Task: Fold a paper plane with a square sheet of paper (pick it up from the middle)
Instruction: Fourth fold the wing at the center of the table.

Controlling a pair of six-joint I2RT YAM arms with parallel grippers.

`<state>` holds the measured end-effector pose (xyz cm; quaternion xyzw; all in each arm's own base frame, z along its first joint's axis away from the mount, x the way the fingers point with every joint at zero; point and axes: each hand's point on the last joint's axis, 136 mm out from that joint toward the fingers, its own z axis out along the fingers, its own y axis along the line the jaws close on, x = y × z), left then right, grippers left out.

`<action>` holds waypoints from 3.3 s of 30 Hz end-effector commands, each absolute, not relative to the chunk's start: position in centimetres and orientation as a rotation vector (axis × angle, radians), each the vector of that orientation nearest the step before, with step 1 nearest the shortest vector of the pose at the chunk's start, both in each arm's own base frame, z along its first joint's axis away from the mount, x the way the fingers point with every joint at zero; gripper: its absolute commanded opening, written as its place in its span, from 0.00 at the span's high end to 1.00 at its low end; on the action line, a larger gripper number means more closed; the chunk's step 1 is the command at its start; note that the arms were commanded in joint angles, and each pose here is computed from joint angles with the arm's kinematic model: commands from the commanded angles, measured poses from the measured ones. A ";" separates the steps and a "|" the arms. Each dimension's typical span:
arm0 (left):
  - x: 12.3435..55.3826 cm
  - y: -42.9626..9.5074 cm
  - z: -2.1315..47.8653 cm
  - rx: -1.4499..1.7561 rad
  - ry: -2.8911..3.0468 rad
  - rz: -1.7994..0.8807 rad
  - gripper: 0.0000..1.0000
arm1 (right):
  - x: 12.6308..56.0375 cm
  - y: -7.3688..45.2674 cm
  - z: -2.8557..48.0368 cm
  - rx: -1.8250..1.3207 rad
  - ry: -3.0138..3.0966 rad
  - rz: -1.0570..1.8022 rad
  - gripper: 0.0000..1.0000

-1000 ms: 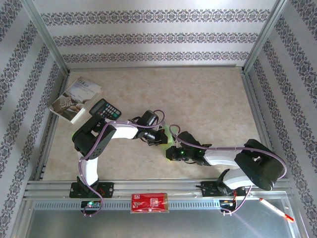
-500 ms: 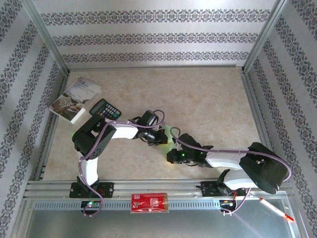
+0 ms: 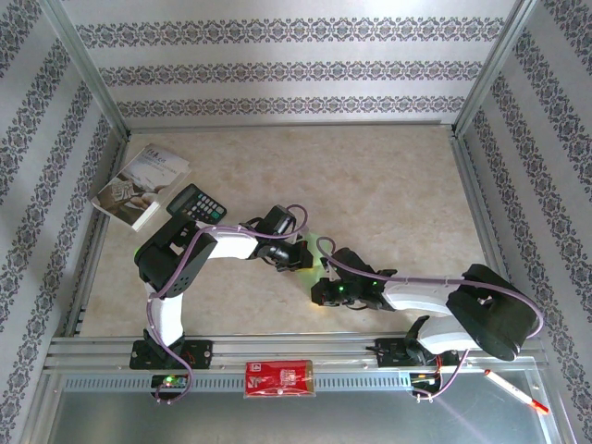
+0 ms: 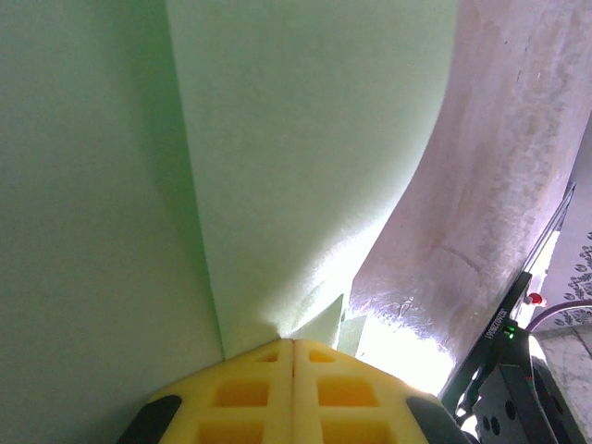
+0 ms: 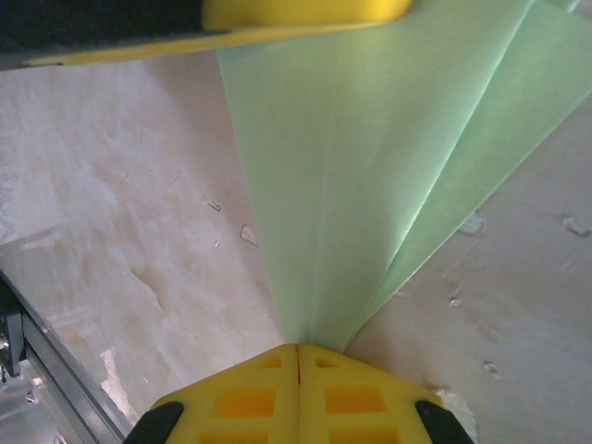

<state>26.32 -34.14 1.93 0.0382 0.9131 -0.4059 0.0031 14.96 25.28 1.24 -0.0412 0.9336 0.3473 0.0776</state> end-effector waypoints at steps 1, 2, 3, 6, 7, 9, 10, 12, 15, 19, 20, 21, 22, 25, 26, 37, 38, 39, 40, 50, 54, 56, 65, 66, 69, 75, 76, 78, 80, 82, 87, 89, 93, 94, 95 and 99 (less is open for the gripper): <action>27.5 -33.0 1.9 0.035 2.854 -1.172 0.95 | 13.0 21.2 -2.4 -0.057 2.985 0.816 0.96; 27.7 -33.1 2.4 0.034 2.839 -1.185 0.94 | 13.0 21.1 -2.5 -0.065 2.989 0.815 0.96; 27.8 -33.1 2.8 0.033 2.831 -1.189 0.92 | 13.9 21.8 -1.7 -0.081 2.962 0.840 0.96; 28.0 -33.1 3.7 0.034 2.812 -1.190 0.91 | 14.0 21.8 -1.6 -0.119 2.967 0.849 0.97; 28.1 -33.0 4.0 0.027 2.804 -1.190 0.89 | 14.0 21.8 -1.5 -0.132 2.966 0.859 0.97; 28.4 -32.7 4.5 0.014 2.787 -1.193 0.86 | 13.9 21.8 -1.5 -0.162 2.969 0.870 0.97; 28.5 -32.7 4.8 0.011 2.776 -1.197 0.84 | 13.8 21.9 -1.5 -0.174 2.971 0.876 0.97; 28.3 -32.7 5.3 0.011 2.766 -1.211 0.84 | 13.7 21.8 -1.6 -0.183 2.977 0.882 0.97; 27.4 -33.1 5.2 -0.010 2.779 -1.272 0.87 | 13.9 21.8 -1.6 -0.187 2.973 0.885 0.97; 25.5 -34.2 4.1 0.017 2.840 -1.317 0.96 | 14.0 21.7 -1.7 -0.179 2.972 0.881 0.97; 25.3 -34.4 3.8 0.024 2.848 -1.325 0.97 | 14.0 21.6 -1.7 -0.176 2.974 0.877 0.98; 25.2 -34.5 3.6 0.023 2.856 -1.328 0.98 | 14.1 21.6 -1.7 -0.172 2.973 0.877 0.98; 25.2 -34.7 3.4 0.027 2.863 -1.330 0.98 | 14.0 21.5 -1.7 -0.171 2.973 0.874 0.98; 25.5 -34.7 3.0 0.045 2.870 -1.303 0.99 | 13.8 21.3 -1.9 -0.164 2.988 0.855 0.98; 25.8 -34.6 2.7 0.044 2.877 -1.283 0.99 | 13.8 21.1 -2.0 -0.159 2.996 0.847 0.99; 28.1 -32.6 0.5 -0.037 2.889 -1.196 1.00 | 12.5 19.7 -2.5 -0.154 3.085 0.753 1.00; 28.0 -32.4 0.2 -0.036 2.895 -1.182 1.00 | 12.8 19.9 -2.2 -0.157 3.070 0.763 1.00; 27.9 -32.2 -0.1 -0.043 2.903 -1.173 1.00 | 13.2 20.3 -1.7 -0.158 3.044 0.784 0.99; 27.7 -32.0 -0.4 -0.043 2.909 -1.165 1.00 | 13.9 20.8 -0.9 -0.161 3.004 0.818 0.97; 26.6 -31.4 -2.1 -0.066 2.944 -1.143 1.00 | 18.9 25.9 6.2 -0.167 2.699 1.124 0.89; 26.7 -31.4 -2.1 -0.067 2.940 -1.146 1.00 | 19.6 26.5 5.3 -0.177 2.710 1.114 0.89; 26.6 -31.4 -2.1 -0.067 2.941 -1.147 1.00 | 20.1 26.8 4.8 -0.179 2.713 1.108 0.90; 26.7 -31.4 -1.8 -0.058 2.937 -1.148 1.00 | 19.8 25.6 1.1 -0.139 2.818 1.039 0.93; 26.7 -31.5 -1.7 -0.057 2.935 -1.152 1.00 | 19.7 25.3 0.8 -0.128 2.826 1.034 0.94; 26.8 -31.6 -1.7 -0.060 2.933 -1.154 1.00 | 19.0 24.8 0.3 -0.094 2.850 1.040 0.94; 26.8 -31.6 -1.7 -0.056 2.932 -1.155 1.00 | 19.8 26.0 3.3 -0.080 2.752 1.192 0.94; 26.8 -31.5 -1.8 -0.058 2.934 -1.150 1.00 | 20.0 26.1 3.6 -0.077 2.738 1.202 0.94; 26.8 -31.5 -1.8 -0.056 2.933 -1.151 1.00 | 20.1 26.0 3.8 -0.065 2.732 1.208 0.94; 26.7 -31.5 -1.8 -0.056 2.936 -1.151 1.00 | 20.3 25.9 3.6 -0.055 2.732 1.205 0.94; 26.8 -31.5 -1.8 -0.055 2.934 -1.152 1.00 | 20.5 25.5 2.9 -0.034 2.745 1.182 0.94; 26.8 -31.6 -1.6 -0.052 2.930 -1.158 1.00 | 20.3 24.0 0.6 0.037 2.809 1.108 0.95; 26.9 -31.7 -1.5 -0.049 2.930 -1.161 1.00 | 19.9 23.6 -0.2 0.054 2.844 1.078 0.96; 27.3 -32.0 -0.8 -0.038 2.914 -1.165 1.00 | 18.3 21.6 -2.4 0.139 2.946 0.947 0.98; 27.5 -32.0 -0.6 -0.040 2.908 -1.166 1.00 | 17.8 21.0 -2.8 0.165 2.970 0.915 0.99; 27.8 -31.9 -0.4 -0.048 2.899 -1.169 1.00 | 17.3 20.4 -3.3 0.196 2.995 0.878 1.00; 29.3 -31.6 0.0 -0.085 2.865 -1.170 1.00 | 15.5 18.9 -4.7 0.268 3.072 0.784 1.00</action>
